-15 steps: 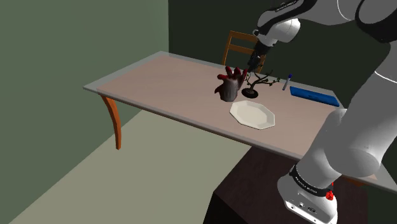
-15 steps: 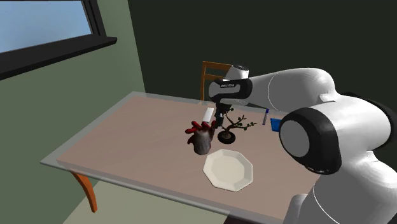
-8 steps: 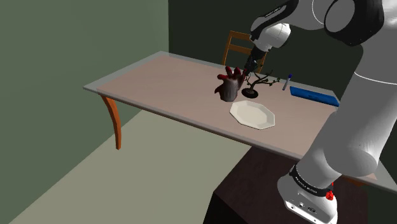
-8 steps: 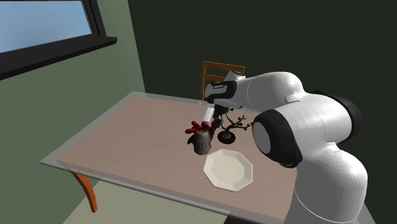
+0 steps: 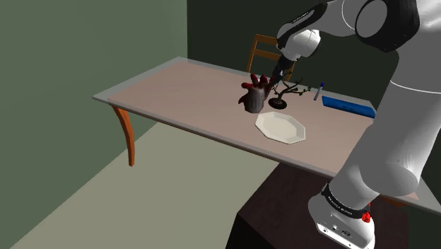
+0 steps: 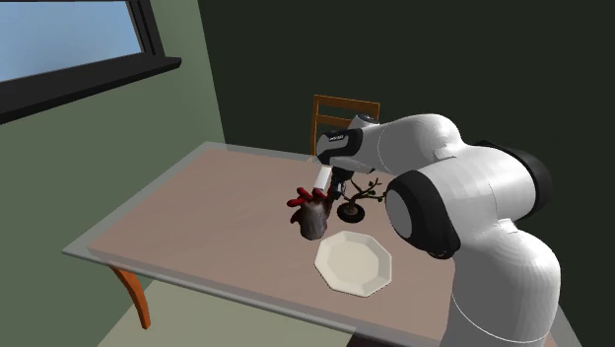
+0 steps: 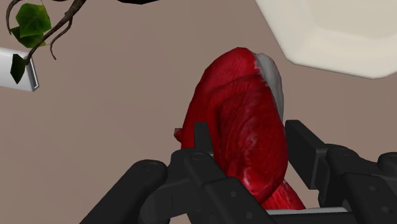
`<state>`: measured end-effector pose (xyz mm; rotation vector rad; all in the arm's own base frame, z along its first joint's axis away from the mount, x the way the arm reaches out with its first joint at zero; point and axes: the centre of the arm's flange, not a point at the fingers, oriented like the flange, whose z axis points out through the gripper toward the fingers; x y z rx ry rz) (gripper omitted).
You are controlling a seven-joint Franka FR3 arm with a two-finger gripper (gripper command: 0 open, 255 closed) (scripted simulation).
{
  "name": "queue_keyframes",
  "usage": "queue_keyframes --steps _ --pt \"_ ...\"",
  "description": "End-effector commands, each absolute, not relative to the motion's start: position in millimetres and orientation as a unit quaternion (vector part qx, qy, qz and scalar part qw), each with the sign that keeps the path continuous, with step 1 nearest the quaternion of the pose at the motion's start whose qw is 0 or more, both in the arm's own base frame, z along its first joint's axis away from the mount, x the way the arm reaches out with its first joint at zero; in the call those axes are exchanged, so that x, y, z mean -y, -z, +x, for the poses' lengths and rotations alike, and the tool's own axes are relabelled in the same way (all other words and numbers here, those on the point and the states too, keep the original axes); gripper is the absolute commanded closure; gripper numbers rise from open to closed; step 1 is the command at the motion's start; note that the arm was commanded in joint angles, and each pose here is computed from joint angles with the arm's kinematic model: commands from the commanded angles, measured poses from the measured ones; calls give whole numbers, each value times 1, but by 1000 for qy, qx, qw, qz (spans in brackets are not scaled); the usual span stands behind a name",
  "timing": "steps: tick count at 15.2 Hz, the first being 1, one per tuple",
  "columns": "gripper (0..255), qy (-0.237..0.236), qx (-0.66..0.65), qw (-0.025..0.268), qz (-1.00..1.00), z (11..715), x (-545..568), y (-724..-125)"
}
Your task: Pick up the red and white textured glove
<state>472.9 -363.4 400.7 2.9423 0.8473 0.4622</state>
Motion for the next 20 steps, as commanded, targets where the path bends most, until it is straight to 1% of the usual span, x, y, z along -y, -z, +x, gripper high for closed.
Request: queue_keyframes --steps 1,6,20 --pt "255 -149 -274 22 950 473 363 -400" --pt "255 -149 -274 22 950 473 363 -401" --pt "255 -149 -274 22 950 473 363 -474"
